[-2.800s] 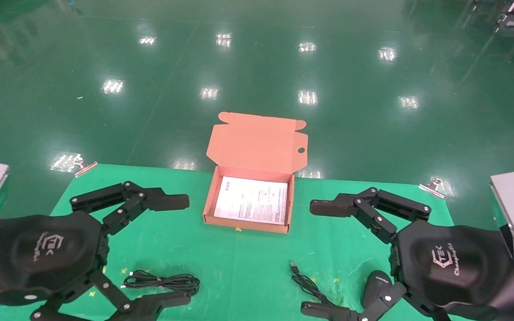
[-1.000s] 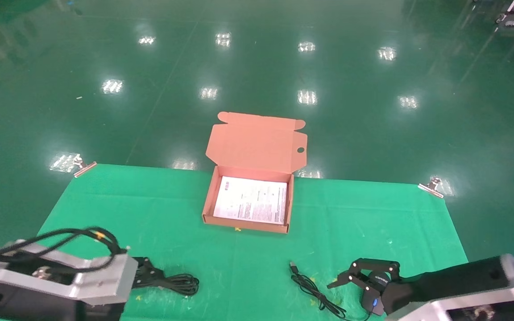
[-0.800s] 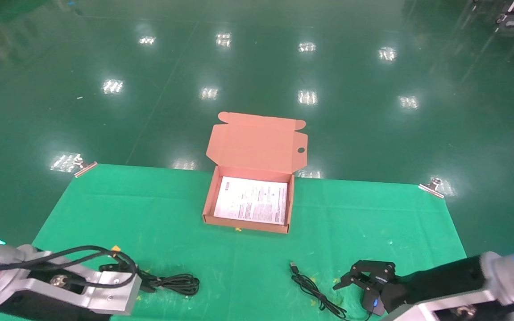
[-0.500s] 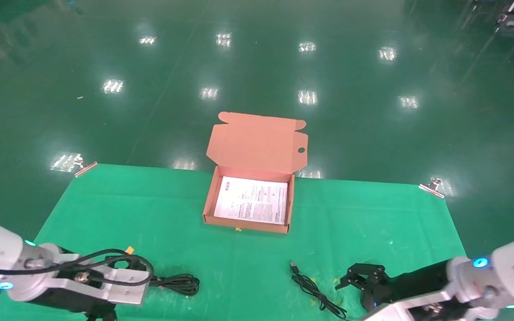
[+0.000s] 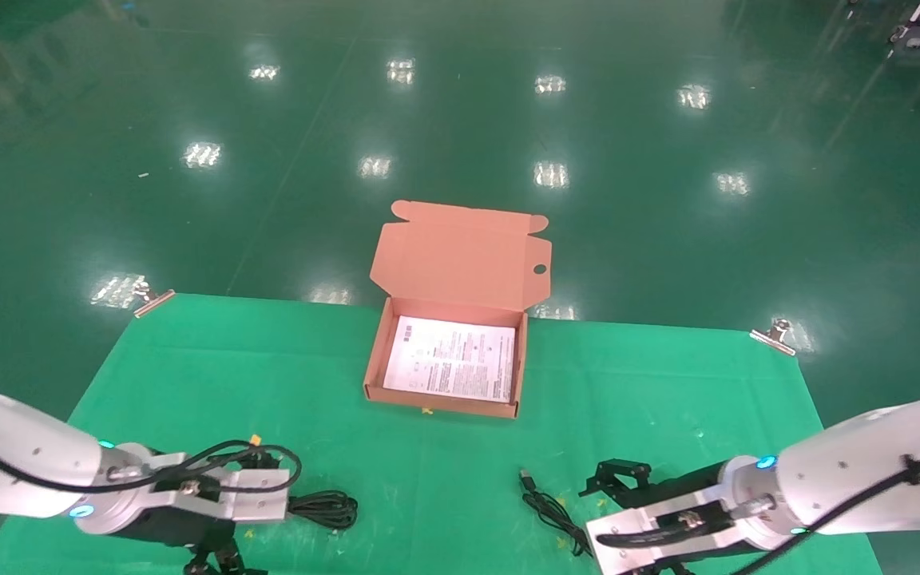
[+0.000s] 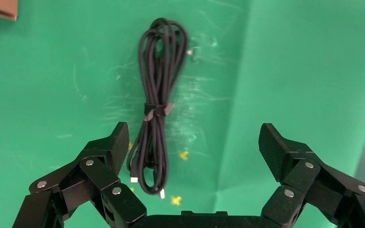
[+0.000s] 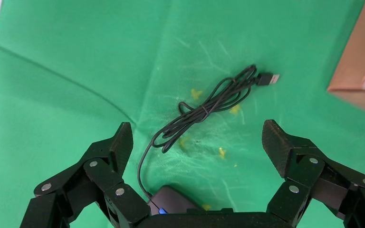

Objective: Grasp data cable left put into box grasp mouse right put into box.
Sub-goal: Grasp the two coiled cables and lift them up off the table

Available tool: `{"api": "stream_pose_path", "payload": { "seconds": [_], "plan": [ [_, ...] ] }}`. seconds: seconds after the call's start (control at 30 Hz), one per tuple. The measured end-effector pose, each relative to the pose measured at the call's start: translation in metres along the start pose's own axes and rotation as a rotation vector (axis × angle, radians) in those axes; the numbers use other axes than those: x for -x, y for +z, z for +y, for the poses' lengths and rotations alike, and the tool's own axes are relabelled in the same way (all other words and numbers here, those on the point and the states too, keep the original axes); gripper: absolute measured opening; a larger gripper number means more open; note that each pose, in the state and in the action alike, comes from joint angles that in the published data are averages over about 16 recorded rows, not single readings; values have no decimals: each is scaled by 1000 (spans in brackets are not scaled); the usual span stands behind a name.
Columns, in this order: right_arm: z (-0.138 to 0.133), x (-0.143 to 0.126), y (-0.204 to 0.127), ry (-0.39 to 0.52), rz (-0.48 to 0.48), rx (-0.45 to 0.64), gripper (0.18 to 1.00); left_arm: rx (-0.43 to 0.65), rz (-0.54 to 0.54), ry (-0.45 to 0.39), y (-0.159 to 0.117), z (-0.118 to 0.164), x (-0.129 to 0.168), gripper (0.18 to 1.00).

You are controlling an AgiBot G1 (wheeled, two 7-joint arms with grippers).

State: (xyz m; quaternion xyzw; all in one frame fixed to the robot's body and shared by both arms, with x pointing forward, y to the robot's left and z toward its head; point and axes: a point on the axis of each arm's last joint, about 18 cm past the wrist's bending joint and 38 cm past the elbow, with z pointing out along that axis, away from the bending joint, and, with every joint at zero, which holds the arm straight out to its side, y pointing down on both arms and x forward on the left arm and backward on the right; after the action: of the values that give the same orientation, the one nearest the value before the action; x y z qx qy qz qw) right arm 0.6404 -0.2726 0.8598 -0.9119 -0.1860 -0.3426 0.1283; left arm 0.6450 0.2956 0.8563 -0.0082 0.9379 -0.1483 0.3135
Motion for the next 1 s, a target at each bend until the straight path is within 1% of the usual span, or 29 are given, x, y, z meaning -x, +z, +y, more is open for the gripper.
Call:
{"api": "stream_pose_path", "payload": {
  "seconds": [0.27,0.47,0.7,1.0],
  "plan": [
    [3,-10,28,94,-7,15,1000,-18,6,-95,20,9,15,1001],
    [3,-18,44,145,-2,21,1000,-27,11,-138,31,16,23,1001],
    [4,-27,56,183,12,36,1000,-23,9,-157,41,23,30,1001],
    [7,-30,65,205,11,57,1000,-4,-1,-156,48,30,37,1001]
  ]
}}
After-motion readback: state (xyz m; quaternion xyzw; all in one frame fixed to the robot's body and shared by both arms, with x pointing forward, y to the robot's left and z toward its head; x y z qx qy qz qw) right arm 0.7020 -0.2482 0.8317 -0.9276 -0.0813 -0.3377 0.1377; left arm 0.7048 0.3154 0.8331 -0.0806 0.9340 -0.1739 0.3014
